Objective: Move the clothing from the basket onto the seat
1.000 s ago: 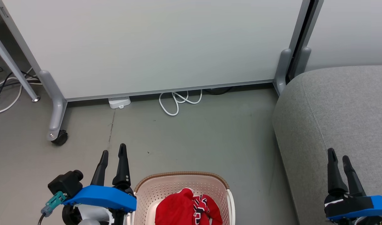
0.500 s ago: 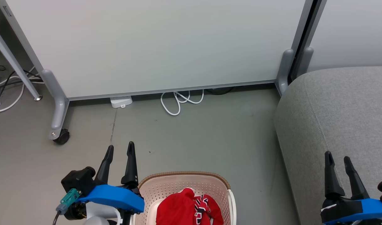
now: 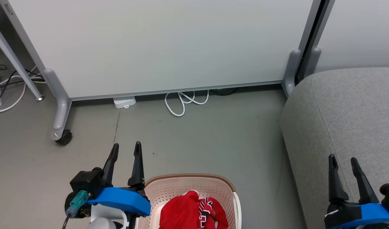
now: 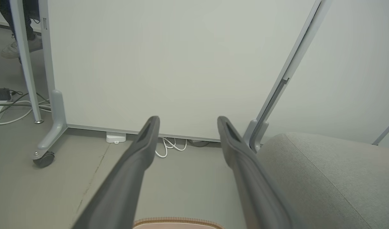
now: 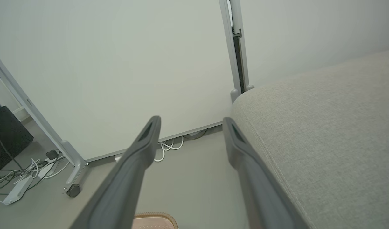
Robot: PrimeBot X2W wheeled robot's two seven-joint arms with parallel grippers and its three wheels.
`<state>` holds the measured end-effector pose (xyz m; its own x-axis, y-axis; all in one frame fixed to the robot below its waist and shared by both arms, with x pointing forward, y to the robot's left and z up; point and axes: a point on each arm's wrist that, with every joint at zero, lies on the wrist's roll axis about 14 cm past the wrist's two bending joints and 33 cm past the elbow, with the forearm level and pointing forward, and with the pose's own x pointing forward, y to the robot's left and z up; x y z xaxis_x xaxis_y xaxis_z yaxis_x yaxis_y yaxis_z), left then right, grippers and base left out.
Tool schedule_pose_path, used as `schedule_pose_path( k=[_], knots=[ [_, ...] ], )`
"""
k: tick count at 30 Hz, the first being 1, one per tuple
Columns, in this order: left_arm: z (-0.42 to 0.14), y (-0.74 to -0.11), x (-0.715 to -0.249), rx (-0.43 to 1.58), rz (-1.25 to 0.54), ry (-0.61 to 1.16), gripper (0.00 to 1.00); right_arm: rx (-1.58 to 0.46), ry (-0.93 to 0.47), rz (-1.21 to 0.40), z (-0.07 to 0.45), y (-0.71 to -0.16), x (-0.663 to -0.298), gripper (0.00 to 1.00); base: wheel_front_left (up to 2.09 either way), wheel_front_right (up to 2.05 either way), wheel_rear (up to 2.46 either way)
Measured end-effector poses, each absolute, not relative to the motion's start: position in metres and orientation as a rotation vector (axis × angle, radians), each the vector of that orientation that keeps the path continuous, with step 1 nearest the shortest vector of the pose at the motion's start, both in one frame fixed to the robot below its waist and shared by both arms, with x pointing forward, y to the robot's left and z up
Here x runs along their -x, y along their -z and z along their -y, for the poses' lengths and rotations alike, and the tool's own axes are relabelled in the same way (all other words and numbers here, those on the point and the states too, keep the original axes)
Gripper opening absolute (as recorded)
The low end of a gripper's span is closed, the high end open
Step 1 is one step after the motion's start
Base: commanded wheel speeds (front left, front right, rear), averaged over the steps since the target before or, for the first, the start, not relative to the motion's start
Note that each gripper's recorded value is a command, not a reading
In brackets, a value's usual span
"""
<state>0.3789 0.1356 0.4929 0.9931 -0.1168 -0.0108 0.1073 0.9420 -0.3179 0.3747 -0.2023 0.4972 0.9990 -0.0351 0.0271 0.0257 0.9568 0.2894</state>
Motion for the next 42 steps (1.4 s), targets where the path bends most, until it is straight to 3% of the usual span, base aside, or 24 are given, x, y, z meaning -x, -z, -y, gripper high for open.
schedule_pose_path(
  k=[42],
  knots=[
    [-0.123,-0.495,-0.38,0.143,0.019,0.162,1.0,-0.035,-0.025,0.085,0.194,-0.507,-0.372,1.0,0.0,0.0,0.0]
  ],
)
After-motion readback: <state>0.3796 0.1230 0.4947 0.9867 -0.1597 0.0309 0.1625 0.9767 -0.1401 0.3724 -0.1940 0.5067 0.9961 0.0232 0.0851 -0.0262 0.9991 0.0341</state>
